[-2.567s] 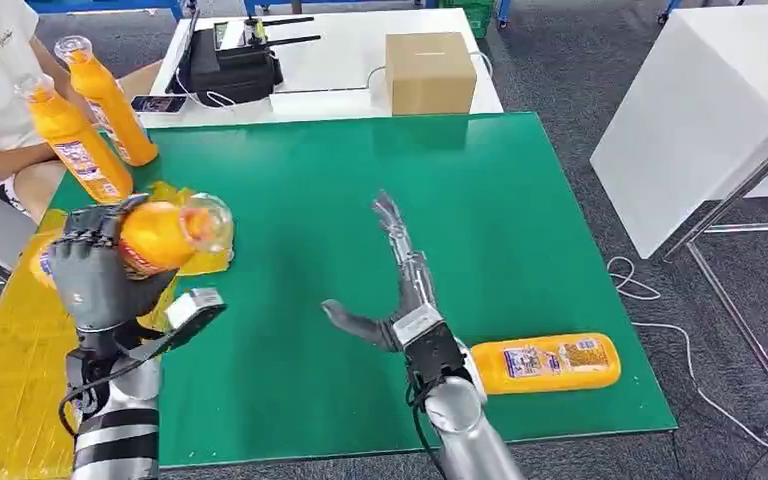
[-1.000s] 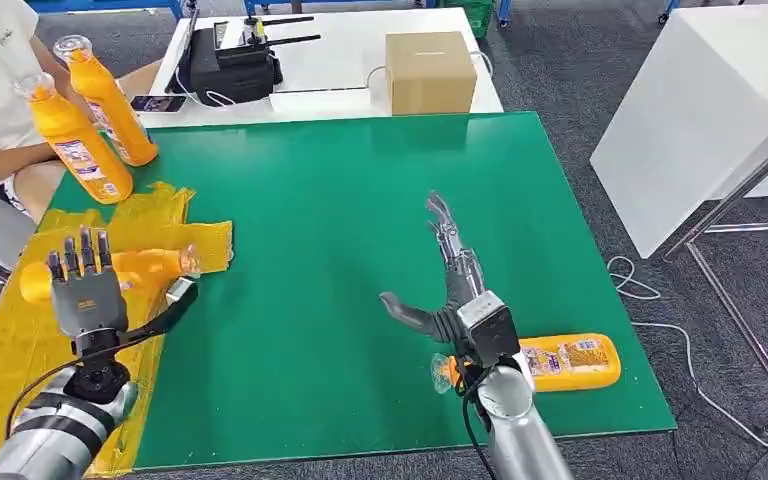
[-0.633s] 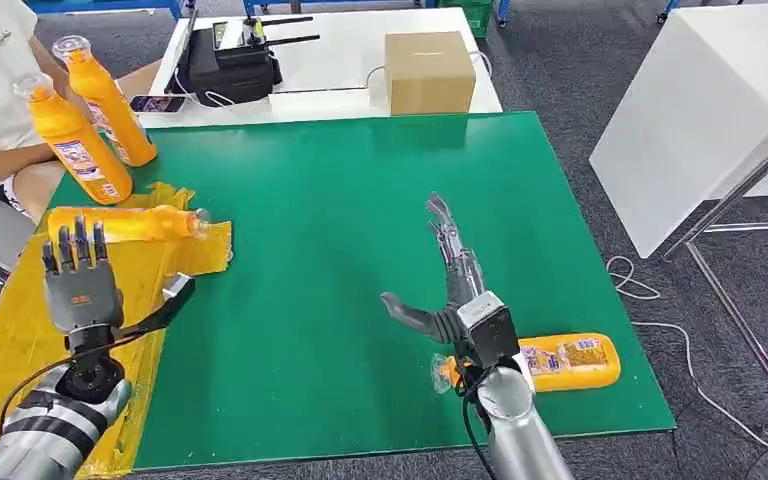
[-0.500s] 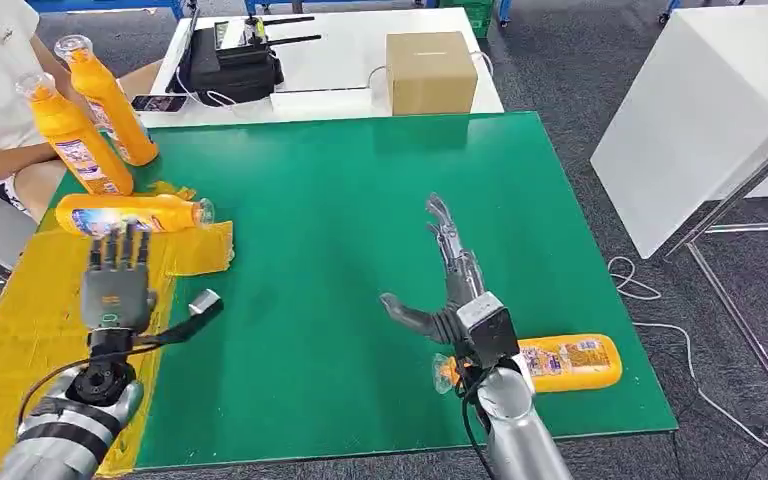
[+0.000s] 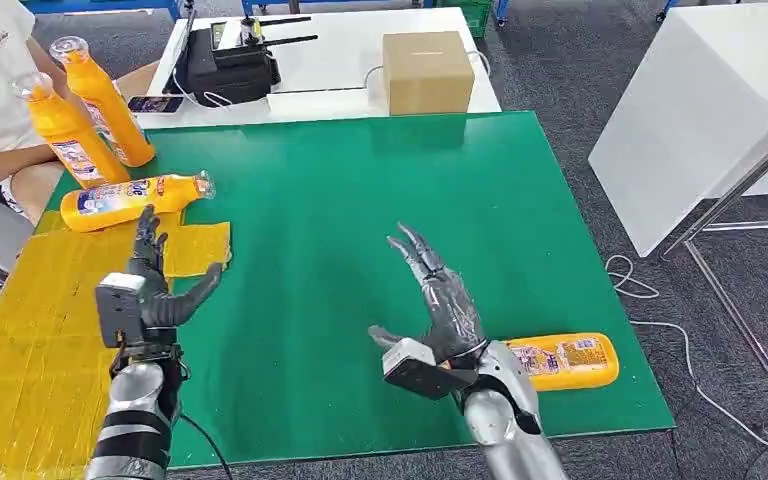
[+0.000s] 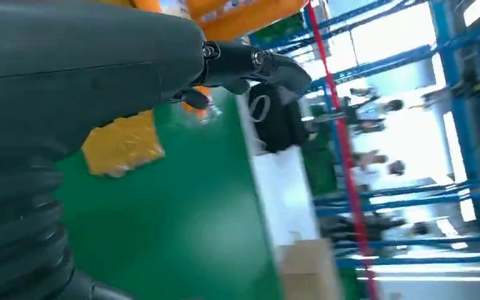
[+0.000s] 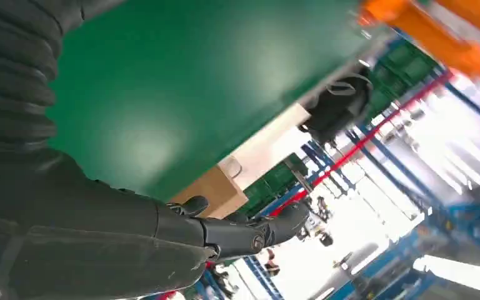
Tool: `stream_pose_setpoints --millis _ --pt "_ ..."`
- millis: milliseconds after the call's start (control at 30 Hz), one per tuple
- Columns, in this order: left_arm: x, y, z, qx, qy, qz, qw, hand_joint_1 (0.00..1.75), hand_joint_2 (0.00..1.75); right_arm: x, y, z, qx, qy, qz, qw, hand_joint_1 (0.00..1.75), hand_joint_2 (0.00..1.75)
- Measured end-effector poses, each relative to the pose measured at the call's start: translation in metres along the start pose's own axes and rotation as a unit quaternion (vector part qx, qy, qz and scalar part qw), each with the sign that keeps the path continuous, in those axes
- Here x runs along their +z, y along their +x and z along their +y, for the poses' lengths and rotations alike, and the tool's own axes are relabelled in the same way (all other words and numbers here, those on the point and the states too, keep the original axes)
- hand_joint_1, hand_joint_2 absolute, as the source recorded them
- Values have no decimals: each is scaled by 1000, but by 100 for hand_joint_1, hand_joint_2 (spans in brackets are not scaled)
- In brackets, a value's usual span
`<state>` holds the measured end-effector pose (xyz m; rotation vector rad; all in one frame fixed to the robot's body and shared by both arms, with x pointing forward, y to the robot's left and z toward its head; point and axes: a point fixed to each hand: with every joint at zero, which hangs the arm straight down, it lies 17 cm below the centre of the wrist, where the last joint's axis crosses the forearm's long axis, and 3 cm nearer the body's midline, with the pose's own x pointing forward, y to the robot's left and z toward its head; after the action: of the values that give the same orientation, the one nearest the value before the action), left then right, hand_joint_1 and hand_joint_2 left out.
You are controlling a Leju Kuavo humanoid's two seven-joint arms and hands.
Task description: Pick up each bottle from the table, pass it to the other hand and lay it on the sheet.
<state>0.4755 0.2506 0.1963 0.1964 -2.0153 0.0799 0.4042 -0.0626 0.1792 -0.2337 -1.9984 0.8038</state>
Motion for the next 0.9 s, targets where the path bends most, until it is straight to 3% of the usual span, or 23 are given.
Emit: stream_pose_setpoints --millis 200,500,700,900 --pt "5 33 18 27 26 -34 999 0 175 36 -29 10 68 44 15 997 0 175" --pt "5 42 26 33 34 -48 998 0 175 96 -70 4 73 118 38 990 0 175" --pt "5 37 30 34 43 -44 998 0 175 159 -109 -40 105 130 88 982 0 175" --pt "5 37 32 34 45 -43 997 0 175 182 -140 -83 167 116 139 969 0 175"
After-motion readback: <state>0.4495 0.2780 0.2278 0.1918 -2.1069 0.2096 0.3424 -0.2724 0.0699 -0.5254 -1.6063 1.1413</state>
